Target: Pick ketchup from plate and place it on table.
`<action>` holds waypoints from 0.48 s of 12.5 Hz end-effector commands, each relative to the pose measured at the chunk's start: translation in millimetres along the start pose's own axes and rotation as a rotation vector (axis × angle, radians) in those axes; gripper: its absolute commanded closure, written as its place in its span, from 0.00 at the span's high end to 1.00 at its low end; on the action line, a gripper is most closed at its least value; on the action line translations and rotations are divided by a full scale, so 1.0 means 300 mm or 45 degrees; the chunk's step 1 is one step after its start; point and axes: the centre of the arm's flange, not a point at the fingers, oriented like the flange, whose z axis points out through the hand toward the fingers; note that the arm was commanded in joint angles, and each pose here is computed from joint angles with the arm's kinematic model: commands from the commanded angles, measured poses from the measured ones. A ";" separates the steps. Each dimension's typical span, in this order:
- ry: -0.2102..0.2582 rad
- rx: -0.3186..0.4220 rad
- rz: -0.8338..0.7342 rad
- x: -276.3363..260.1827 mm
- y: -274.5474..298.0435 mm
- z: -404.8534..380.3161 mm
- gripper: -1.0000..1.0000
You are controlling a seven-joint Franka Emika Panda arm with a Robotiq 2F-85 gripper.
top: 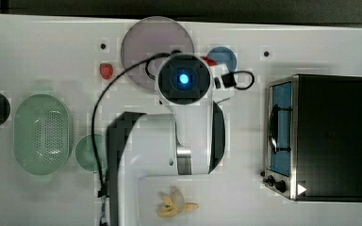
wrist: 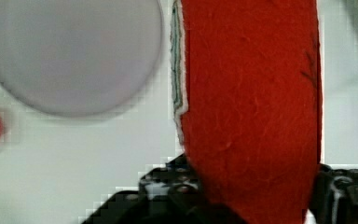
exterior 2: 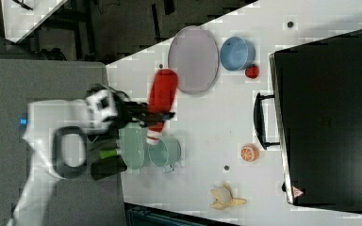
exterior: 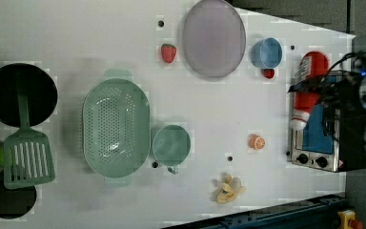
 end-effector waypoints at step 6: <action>-0.043 0.049 0.201 -0.105 0.149 0.486 0.60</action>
